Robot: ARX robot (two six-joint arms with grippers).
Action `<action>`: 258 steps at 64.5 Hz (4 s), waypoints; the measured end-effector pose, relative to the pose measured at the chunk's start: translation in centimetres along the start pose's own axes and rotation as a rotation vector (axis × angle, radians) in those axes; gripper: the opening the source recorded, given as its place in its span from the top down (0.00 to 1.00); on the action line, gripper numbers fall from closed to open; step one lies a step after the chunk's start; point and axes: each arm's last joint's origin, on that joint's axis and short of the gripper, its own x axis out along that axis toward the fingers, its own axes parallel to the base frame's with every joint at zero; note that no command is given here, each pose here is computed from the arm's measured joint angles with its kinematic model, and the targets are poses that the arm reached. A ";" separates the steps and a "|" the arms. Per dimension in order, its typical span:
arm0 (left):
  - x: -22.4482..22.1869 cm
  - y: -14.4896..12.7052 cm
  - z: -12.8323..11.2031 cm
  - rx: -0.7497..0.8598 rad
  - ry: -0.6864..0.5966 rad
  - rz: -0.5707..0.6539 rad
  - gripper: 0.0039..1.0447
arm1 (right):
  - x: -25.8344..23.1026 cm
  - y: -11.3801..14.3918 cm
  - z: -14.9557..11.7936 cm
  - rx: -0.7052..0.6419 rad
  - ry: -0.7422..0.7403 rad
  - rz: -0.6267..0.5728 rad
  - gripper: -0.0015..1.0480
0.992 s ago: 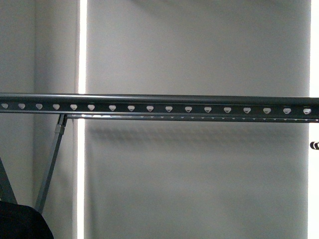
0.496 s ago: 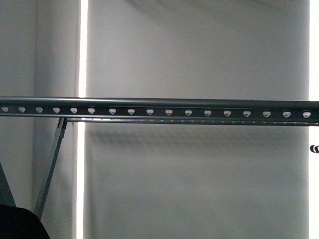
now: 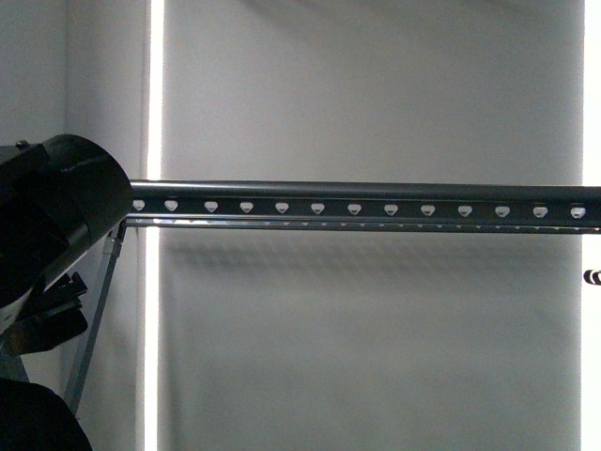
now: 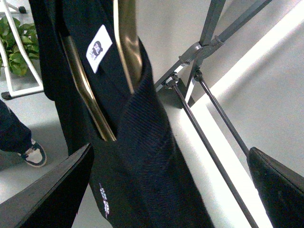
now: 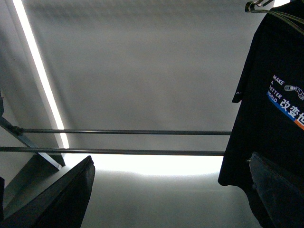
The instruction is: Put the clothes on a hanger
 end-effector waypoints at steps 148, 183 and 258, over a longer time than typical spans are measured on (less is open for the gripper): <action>-2.3 -1.8 3.4 1.090 0.303 -1.828 0.96 | 0.0 0.0 0.0 0.000 0.000 0.000 0.07; -8.2 -7.2 5.2 1.275 0.571 -2.034 0.96 | 0.0 0.0 0.0 0.000 0.000 0.000 0.07; -10.2 -7.7 4.5 1.276 0.245 -2.252 0.96 | 5.6 -7.4 10.8 -0.297 -0.070 0.559 0.07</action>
